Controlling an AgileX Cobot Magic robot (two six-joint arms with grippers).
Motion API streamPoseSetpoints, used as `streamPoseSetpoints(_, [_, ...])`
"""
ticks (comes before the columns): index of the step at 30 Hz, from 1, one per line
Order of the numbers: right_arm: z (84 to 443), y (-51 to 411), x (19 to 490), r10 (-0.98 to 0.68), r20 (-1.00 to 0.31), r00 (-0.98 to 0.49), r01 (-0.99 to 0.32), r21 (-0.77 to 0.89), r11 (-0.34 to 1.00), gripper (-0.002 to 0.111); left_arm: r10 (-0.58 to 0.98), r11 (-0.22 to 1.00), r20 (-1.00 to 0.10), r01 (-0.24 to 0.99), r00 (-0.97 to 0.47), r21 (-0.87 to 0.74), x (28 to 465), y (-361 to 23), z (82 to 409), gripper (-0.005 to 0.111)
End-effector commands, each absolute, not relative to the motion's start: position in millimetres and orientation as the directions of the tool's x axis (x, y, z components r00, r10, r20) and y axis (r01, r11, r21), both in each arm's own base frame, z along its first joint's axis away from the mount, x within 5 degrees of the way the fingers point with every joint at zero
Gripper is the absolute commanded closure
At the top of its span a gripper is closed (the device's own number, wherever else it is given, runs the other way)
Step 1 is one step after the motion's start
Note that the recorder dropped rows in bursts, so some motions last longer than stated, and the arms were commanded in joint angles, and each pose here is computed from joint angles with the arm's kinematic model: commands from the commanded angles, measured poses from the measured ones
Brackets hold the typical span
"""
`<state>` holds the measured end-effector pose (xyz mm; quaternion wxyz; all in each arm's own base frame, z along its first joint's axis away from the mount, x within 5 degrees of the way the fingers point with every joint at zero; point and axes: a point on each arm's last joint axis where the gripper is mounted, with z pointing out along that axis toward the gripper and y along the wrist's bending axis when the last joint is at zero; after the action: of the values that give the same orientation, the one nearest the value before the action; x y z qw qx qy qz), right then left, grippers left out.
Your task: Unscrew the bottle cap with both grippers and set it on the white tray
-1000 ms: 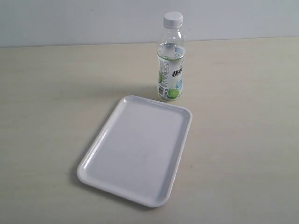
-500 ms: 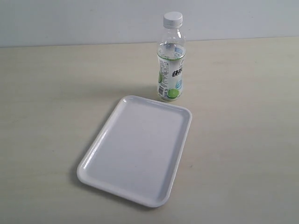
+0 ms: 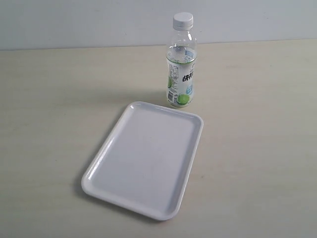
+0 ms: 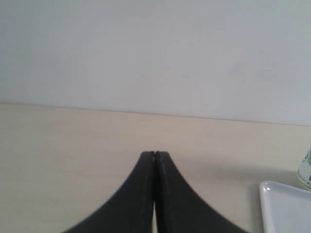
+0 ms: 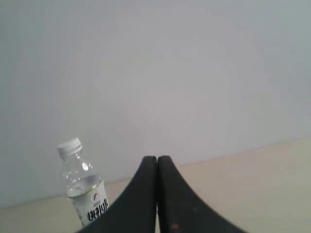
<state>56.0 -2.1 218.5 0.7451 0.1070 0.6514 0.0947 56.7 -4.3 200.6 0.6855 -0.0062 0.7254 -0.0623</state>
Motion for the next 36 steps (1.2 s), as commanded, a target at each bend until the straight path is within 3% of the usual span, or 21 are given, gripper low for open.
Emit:
streamPoseSetpoints(1, [222, -2, 55, 0.277, -0.943, 0.182, -0.016, 0.279, 0.96, 0.108, -0.09, 0.993, -0.995, 0.076, -0.048, -0.093, 56, -4, 202, 0.107])
streamPoseSetpoints(3, [222, -2, 55, 0.282, -0.941, 0.185, -0.018, 0.284, 0.959, 0.108, -0.09, 0.993, -0.995, 0.076, -0.048, -0.093, 56, -4, 202, 0.107])
streamPoseSetpoints(8, [248, -3, 46, 0.262, -0.844, 0.468, -0.09, 0.249, 0.964, 0.108, -0.09, 0.993, -0.995, 0.076, -0.048, -0.093, 56, -4, 202, 0.107])
streamPoseSetpoints(14, [270, -3, 30, 0.225, -0.679, 0.699, -0.131, 0.188, 0.973, 0.108, -0.09, 0.993, -0.995, 0.076, -0.048, -0.093, 56, -4, 202, 0.107])
streamPoseSetpoints(16, [275, -3, 32, 0.272, -0.722, 0.637, -0.147, 0.232, 0.962, 0.108, -0.09, 0.993, -0.995, 0.076, -0.048, -0.093, 56, -4, 202, 0.107])
streamPoseSetpoints(18, [275, -3, 51, 0.195, -0.831, 0.521, -0.067, 0.188, 0.98, 0.108, -0.09, 0.993, -0.995, 0.076, -0.048, -0.093, 56, -4, 202, 0.107])
streamPoseSetpoints(24, [238, -5, 118, 0.093, -0.989, 0.117, 0.038, 0.098, 0.994, 0.108, -0.09, 0.993, -0.995, 0.076, -0.048, -0.093, 56, -4, 202, 0.107])
streamPoseSetpoints(28, [204, -4, 154, -0.007, -0.989, -0.15, 0.023, -0.011, 1.0, 0.108, -0.09, 0.993, -0.995, 0.076, -0.048, -0.093, 56, -4, 202, 0.107])
streamPoseSetpoints(30, [183, 0, 174, -0.077, -0.953, -0.295, -0.051, -0.065, 0.997, 0.108, -0.09, 0.993, -0.995, 0.076, -0.048, -0.093, 56, -4, 202, 0.107])
streamPoseSetpoints(36, [147, 9, 225, -0.182, -0.868, -0.462, -0.219, -0.087, 0.972, 0.108, -0.09, 0.993, -0.995, 0.076, -0.048, -0.093, 56, -4, 202, 0.107])
